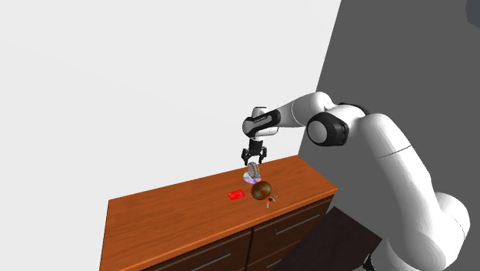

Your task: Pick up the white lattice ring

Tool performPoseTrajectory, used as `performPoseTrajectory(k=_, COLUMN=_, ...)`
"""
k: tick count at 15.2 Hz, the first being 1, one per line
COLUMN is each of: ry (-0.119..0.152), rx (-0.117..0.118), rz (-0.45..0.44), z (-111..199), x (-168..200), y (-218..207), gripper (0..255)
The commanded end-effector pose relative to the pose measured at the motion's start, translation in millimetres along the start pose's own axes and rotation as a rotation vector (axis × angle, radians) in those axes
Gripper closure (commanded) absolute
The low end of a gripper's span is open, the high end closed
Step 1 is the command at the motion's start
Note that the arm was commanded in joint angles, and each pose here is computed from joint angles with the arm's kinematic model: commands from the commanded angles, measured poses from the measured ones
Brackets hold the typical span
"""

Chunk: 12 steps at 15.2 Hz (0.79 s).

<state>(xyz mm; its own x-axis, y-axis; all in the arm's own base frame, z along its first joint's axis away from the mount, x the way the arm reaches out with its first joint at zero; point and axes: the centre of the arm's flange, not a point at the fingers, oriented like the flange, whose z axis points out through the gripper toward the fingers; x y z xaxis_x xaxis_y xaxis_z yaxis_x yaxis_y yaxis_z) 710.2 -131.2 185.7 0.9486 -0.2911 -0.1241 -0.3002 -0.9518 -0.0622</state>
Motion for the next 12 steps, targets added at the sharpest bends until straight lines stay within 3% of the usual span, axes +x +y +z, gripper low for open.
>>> performPoseTrajectory(k=1, ry=0.000, rx=0.000, rz=0.000, z=10.7, x=2.2, y=0.8, gripper=0)
performPoseTrajectory(k=4, ry=0.000, rx=0.000, rz=0.000, z=18.9, x=3.2, y=1.4, gripper=0)
performPoseTrajectory(k=5, ry=0.000, rx=0.000, rz=0.000, z=19.2, x=3.5, y=1.0, gripper=255)
performPoseTrajectory(k=12, ry=0.000, rx=0.000, rz=0.000, z=19.8, x=3.8, y=1.3, gripper=255)
